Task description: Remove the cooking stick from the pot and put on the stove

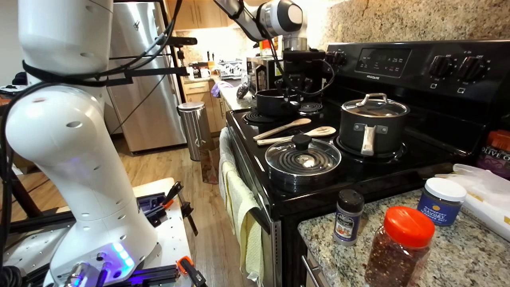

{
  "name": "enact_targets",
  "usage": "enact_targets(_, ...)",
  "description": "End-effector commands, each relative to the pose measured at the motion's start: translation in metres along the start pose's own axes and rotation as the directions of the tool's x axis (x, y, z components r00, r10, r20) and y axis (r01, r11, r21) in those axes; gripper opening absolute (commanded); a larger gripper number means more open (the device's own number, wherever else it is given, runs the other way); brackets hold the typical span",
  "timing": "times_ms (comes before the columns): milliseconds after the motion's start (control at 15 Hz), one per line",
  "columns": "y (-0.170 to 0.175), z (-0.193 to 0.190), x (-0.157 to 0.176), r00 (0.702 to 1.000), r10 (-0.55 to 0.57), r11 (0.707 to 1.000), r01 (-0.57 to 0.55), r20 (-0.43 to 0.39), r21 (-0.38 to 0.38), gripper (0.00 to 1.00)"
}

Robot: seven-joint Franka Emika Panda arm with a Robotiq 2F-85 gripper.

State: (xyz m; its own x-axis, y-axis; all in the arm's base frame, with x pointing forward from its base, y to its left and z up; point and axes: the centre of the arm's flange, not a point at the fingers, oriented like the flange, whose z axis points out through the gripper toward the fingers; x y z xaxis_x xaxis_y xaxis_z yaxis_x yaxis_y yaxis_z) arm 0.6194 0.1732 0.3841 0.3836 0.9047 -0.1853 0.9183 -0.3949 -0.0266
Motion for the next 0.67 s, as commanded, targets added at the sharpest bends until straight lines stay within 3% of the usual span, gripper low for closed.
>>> enact_targets(0,-0.022,-0.011,-0.022,1.0,0.022,1.0,-0.022,0.019,-0.015,0.14)
enact_targets(533,-0.058,0.006,-0.025,1.0,-0.008,1.0,0.007,0.025,0.031,0.16)
enact_targets(600,-0.06,0.009,-0.025,1.0,-0.008,0.999,0.007,0.023,0.035,0.59)
